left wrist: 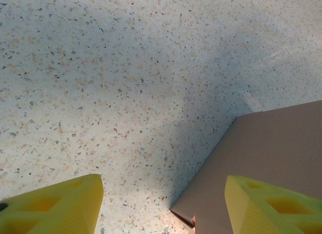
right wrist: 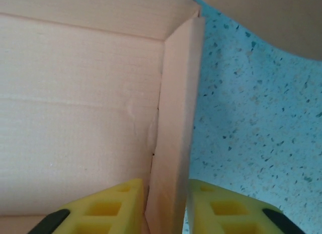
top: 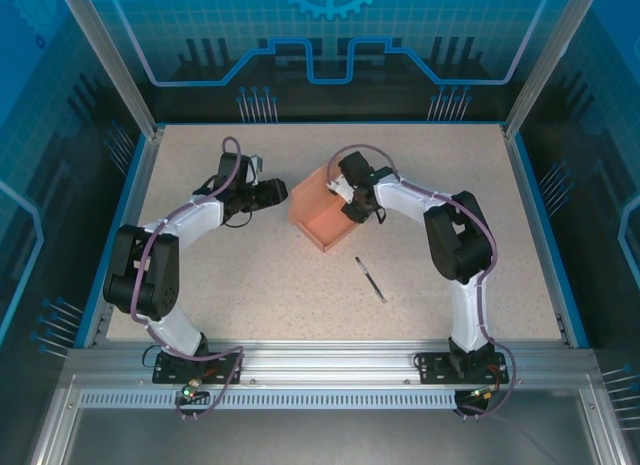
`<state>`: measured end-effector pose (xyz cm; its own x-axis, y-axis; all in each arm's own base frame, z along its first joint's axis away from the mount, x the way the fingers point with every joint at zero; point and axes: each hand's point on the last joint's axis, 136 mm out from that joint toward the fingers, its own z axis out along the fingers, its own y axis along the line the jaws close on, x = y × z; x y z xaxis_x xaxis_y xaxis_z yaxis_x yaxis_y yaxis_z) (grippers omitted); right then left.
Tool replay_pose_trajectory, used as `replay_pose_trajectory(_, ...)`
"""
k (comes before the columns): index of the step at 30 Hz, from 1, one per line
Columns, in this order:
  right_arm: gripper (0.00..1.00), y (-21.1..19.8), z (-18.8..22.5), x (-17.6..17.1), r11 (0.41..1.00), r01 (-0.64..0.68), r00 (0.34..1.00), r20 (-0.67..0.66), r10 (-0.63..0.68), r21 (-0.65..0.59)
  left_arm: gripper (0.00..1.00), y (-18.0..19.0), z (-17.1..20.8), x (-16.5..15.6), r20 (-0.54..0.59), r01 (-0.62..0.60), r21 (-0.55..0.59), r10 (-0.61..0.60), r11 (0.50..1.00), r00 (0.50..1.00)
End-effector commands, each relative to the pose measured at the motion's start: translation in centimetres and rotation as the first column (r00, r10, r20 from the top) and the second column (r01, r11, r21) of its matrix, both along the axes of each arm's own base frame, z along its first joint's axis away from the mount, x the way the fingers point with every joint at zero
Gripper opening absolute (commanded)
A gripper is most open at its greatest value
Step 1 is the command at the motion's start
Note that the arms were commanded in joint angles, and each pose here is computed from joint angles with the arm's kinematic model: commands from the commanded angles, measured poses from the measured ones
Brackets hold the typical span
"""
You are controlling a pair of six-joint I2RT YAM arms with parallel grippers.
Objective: Fold the paper box
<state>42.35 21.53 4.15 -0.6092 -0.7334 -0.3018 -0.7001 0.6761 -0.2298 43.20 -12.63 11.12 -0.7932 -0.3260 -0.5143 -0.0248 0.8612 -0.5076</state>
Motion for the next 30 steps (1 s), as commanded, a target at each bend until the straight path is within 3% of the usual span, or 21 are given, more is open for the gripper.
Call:
replay_pose_trajectory(1, 0.34, 0.3, 2.4, -0.4, 0.997, 0.023, 1.000, 0.001, -0.023, 0.079, 0.66, 0.3, 0.5, -0.5, 0.018, 0.015, 0.002, -0.015, 1.000, 1.000)
replay_pose_trajectory(13, 0.50, -0.3, 6.0, -1.5, 0.972, 0.128, 0.991, 0.008, -0.132, 0.199, 0.68, 0.5, 2.5, -2.3, 0.087, 0.010, -0.021, -0.009, 1.000, 0.996)
replay_pose_trajectory(22, 0.54, -2.6, 6.0, -9.9, 0.927, 0.280, 0.958, -0.134, -0.253, 0.251, 0.78, 0.8, 3.9, -5.0, 0.136, -0.021, -0.138, 0.040, 0.990, 0.990)
replay_pose_trajectory(27, 0.55, -2.4, 3.5, -15.4, 0.940, 0.289, 0.940, -0.241, -0.242, 0.183, 0.99, 0.3, 4.2, -7.1, 0.111, 0.006, -0.170, 0.013, 0.985, 0.994)
replay_pose_trajectory(30, 0.54, -1.6, 2.2, -17.7, 0.944, 0.282, 0.928, -0.300, -0.222, 0.172, 0.99, 0.2, 4.7, -8.0, 0.104, 0.018, -0.185, 0.001, 0.983, 0.995)
